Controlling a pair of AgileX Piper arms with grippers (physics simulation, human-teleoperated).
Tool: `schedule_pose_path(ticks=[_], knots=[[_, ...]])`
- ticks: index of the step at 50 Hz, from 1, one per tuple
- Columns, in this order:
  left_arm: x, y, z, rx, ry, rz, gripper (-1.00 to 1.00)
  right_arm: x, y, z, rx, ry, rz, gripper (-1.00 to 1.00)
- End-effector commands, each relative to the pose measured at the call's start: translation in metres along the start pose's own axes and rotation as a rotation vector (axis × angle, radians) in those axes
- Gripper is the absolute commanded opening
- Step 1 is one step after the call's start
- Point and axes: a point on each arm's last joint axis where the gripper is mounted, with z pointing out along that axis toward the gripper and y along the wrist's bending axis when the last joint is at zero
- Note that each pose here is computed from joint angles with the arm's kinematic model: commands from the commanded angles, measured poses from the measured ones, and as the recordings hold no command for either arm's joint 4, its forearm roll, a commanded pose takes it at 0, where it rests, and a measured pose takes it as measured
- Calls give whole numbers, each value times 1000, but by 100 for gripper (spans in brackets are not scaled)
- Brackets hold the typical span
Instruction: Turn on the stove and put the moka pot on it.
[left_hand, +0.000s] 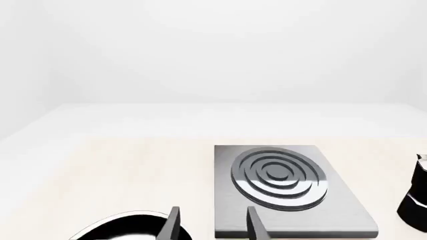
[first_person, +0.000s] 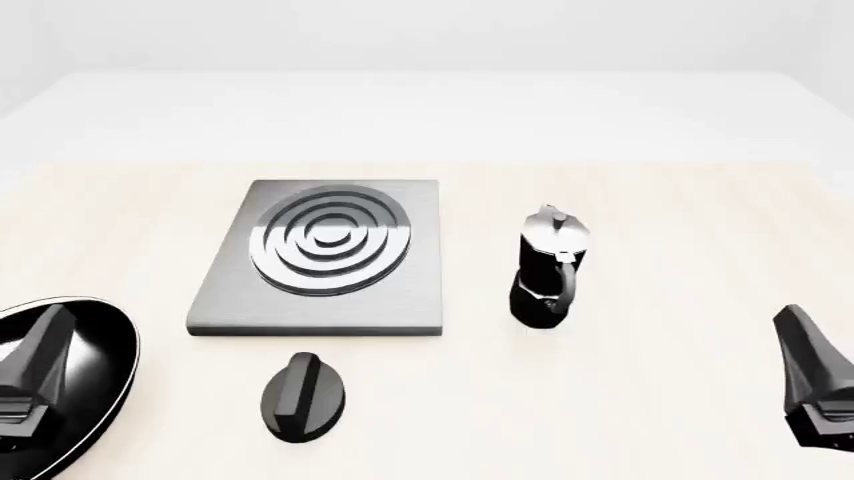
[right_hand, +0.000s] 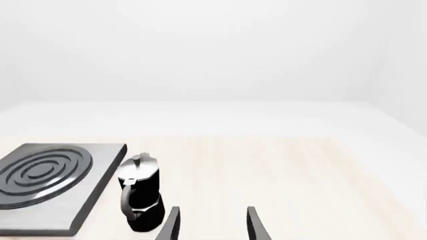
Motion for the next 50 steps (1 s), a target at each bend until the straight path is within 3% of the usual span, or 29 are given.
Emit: schedule_pose_path(ticks=[1, 14, 21, 29, 33, 50], knots=[[-1, 0, 0, 0, 1, 0, 100, 1, 0, -1, -7, 11, -9, 100], [-1, 0, 0, 0, 1, 0, 100, -10, 4, -2, -74, 34, -48, 100], [-1, 0, 0, 0, 1, 0, 100, -19, 6, -2, -103, 65, -97, 100], [-1, 0, 0, 0, 1, 0, 100, -32, 7, -6, -133, 50, -97, 100], [-1, 0, 0, 0, 1, 0, 100, -32, 9, -1, -165, 80, -67, 100], [-1, 0, 0, 0, 1, 0, 100, -39, 25, 17, -345, 183, -66, 100]])
